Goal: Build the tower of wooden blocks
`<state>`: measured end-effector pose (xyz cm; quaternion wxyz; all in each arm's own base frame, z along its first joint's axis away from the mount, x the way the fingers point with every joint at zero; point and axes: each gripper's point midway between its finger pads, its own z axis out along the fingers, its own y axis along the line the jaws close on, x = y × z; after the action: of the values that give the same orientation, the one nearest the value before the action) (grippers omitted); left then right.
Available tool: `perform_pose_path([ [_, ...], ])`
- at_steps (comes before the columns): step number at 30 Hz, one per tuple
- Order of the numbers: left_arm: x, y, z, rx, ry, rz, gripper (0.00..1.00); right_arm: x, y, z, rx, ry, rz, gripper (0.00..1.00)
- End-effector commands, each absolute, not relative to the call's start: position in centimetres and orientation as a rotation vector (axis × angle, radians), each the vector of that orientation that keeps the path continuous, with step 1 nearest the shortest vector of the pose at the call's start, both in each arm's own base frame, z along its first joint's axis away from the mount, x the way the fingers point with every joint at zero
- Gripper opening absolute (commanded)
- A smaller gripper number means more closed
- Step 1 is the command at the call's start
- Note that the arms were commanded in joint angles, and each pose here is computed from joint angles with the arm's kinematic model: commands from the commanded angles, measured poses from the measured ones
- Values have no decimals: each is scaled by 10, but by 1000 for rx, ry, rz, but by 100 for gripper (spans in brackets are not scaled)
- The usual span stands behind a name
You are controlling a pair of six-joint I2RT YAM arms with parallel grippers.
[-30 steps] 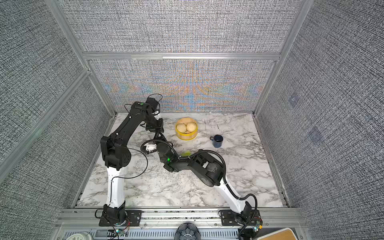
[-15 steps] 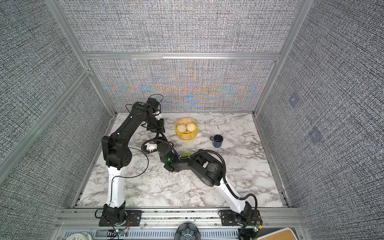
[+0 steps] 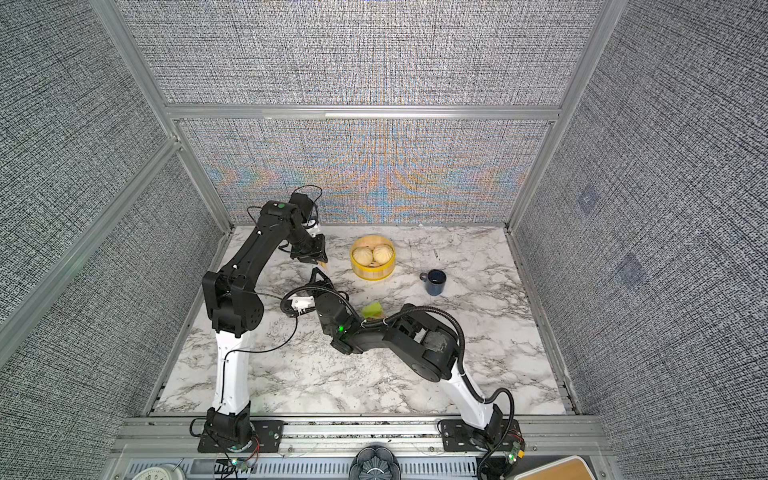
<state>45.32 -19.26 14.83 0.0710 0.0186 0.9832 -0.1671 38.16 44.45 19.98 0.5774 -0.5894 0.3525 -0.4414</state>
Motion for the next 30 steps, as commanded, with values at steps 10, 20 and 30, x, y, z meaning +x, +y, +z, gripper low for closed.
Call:
perform_pose_path([
  [10,460,-180,190,-2,2810,-622,24,329,374,289,-1230,1330,-388,0],
  [20,456,-191,216,181,2576,-694,20,357,260,346,-721,1830,347,18],
  [30,439,-233,232,649,2298,-587,20,415,246,306,-457,2198,939,52],
])
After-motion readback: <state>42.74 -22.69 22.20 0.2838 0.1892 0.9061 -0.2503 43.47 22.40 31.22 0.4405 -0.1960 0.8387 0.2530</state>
